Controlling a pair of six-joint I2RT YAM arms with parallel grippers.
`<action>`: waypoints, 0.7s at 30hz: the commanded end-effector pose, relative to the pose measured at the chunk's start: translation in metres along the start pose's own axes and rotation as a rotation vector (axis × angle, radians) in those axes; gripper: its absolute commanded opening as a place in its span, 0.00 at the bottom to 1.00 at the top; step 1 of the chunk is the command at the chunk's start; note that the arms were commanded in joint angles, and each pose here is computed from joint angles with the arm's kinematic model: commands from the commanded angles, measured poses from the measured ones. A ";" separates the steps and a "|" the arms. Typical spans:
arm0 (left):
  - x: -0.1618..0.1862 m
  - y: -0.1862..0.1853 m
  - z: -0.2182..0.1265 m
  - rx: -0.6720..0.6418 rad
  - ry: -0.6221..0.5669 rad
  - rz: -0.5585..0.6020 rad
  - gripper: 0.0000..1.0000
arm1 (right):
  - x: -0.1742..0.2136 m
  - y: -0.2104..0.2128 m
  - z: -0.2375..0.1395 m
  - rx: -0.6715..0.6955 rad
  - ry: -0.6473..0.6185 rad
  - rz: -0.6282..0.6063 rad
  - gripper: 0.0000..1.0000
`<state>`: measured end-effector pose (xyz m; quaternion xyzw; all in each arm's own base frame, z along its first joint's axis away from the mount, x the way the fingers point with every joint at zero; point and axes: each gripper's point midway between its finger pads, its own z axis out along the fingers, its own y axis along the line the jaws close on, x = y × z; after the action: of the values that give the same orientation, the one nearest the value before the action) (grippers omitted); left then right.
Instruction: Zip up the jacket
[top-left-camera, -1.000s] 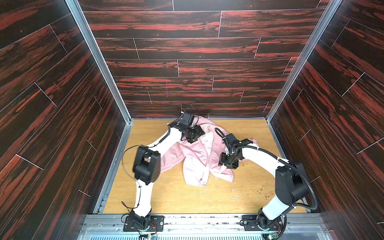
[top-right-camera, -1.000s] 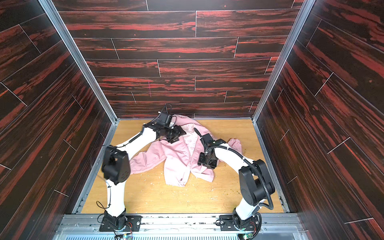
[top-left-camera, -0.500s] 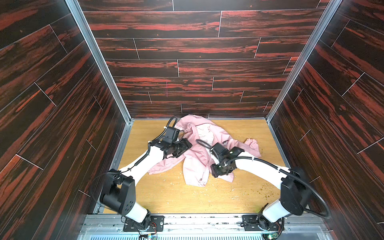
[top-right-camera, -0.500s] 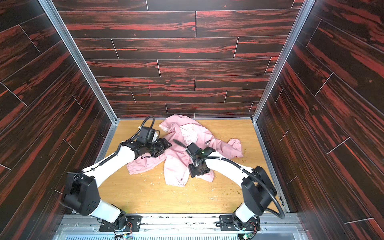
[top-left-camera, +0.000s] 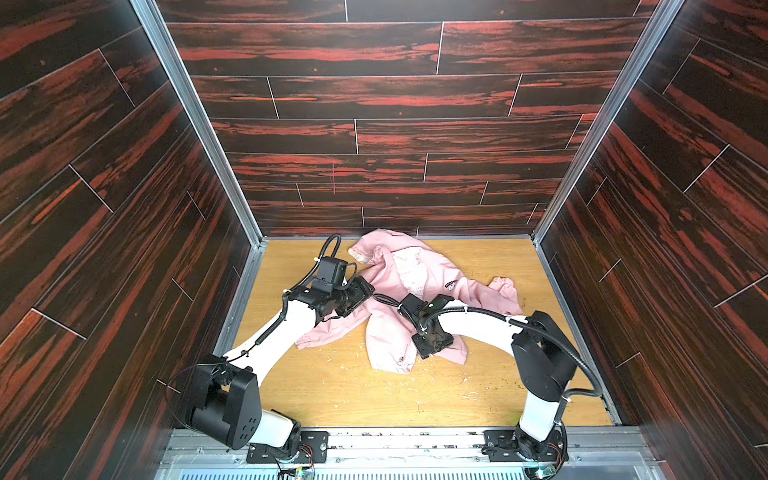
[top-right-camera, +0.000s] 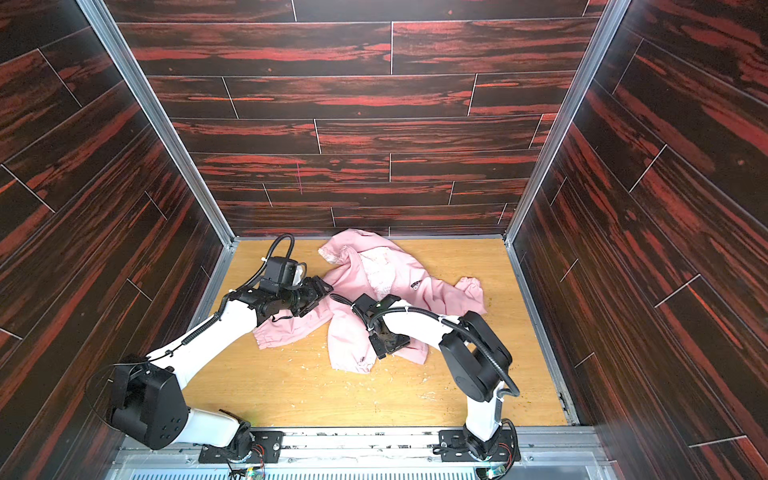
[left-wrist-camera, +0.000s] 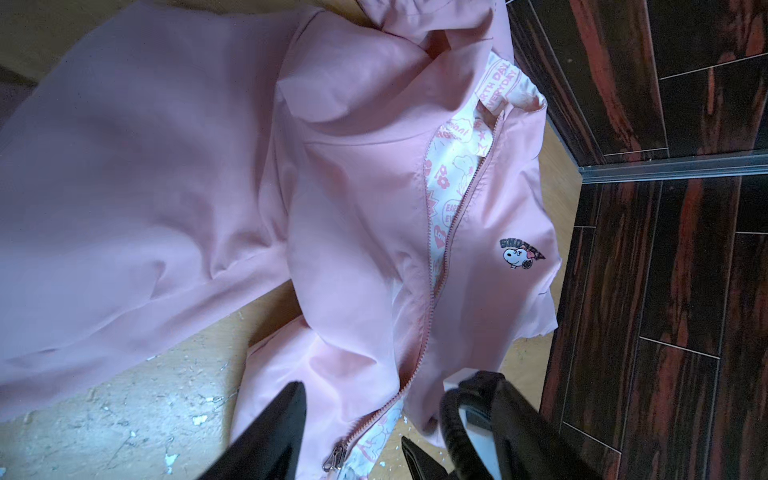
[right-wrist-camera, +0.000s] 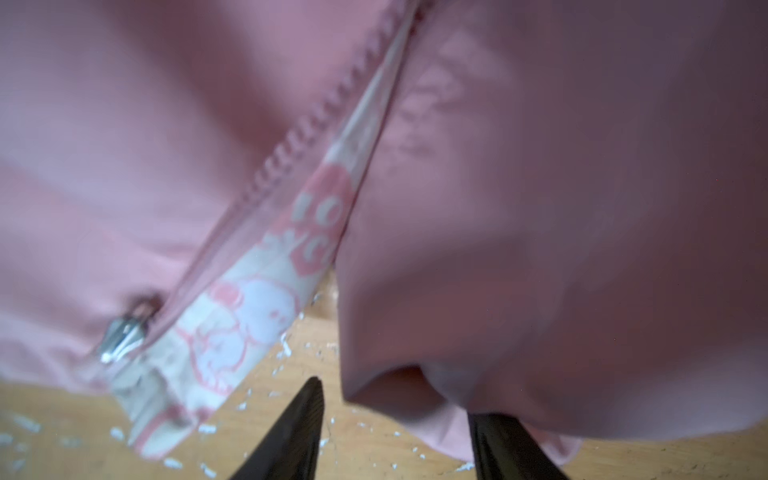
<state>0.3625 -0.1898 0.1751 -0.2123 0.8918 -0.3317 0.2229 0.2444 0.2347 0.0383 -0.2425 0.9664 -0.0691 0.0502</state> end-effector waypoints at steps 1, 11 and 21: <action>-0.002 -0.002 -0.012 0.014 -0.018 0.001 0.73 | 0.000 -0.006 0.017 0.057 0.049 0.004 0.45; -0.005 -0.007 -0.014 0.037 0.005 0.005 0.74 | -0.015 0.000 -0.044 -0.174 -0.020 0.153 0.00; -0.014 -0.031 -0.003 0.092 0.057 0.041 0.76 | -0.007 0.050 -0.163 -0.888 -0.061 0.180 0.00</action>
<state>0.3746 -0.1966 0.1947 -0.1902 0.8860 -0.3627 0.2176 0.2390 0.2687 0.1585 -0.1429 0.9596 0.2382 0.0443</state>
